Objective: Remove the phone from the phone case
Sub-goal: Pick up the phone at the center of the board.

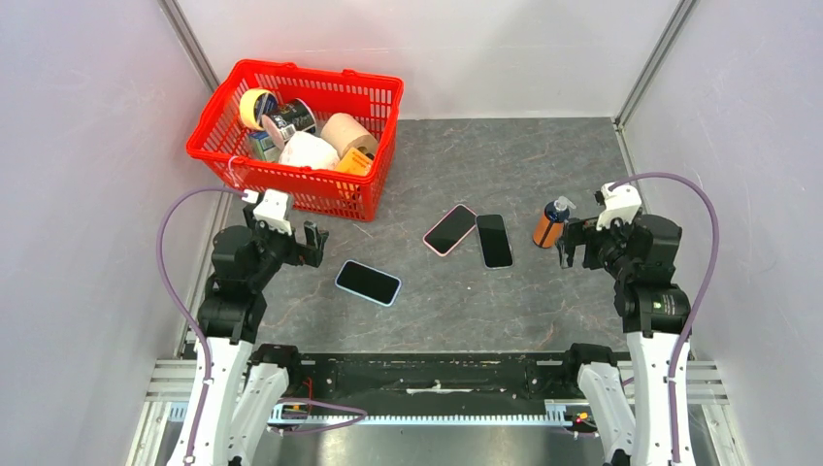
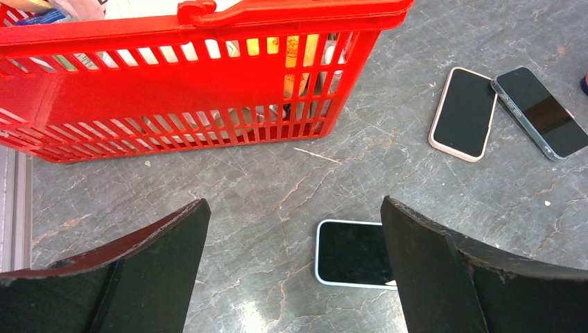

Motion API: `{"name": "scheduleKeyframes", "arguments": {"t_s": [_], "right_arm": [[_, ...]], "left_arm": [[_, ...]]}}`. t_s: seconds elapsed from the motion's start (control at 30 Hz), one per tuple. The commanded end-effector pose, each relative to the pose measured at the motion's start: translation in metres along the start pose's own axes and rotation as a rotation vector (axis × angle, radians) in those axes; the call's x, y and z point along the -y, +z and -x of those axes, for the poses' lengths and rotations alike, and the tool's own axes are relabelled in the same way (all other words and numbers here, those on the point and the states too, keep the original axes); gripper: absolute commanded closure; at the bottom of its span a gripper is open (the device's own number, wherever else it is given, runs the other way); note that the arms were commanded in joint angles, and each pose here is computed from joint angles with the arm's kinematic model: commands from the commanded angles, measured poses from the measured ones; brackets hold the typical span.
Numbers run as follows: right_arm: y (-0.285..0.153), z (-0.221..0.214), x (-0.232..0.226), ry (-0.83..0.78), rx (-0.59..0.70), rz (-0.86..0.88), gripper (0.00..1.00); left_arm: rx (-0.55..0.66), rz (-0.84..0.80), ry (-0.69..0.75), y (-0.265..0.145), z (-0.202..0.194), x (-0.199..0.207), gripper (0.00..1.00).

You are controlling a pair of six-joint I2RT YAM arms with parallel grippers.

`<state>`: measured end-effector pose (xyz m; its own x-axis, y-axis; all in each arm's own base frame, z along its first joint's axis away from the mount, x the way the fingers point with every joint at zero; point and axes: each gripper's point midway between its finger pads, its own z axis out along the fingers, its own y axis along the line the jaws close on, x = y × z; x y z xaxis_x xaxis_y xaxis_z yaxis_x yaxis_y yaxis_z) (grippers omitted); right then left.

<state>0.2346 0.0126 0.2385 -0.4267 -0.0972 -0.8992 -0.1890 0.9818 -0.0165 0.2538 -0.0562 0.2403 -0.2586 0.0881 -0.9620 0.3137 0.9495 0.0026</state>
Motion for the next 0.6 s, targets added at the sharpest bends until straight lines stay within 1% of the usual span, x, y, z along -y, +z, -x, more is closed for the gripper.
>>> {"name": "scheduleKeyframes", "arguments": {"t_s": [0.0,0.17,0.3,0.57], "right_arm": [[-0.004,0.006,-0.001,-0.052,-0.014,0.026,0.01],[0.006,0.011,-0.012,-0.036,-0.051,0.098,0.01],[0.017,0.018,-0.023,-0.061,-0.065,0.142,0.01],[0.046,0.034,-0.065,-0.229,-0.1,0.173,0.01]], "left_arm": [[0.047,-0.018,0.038,-0.004,0.019,0.002,0.0],[0.038,-0.035,0.036,0.001,0.014,0.004,0.0],[0.018,-0.039,0.032,0.006,0.007,0.003,0.0],[-0.011,-0.043,0.026,0.013,-0.001,0.002,0.0]]}}
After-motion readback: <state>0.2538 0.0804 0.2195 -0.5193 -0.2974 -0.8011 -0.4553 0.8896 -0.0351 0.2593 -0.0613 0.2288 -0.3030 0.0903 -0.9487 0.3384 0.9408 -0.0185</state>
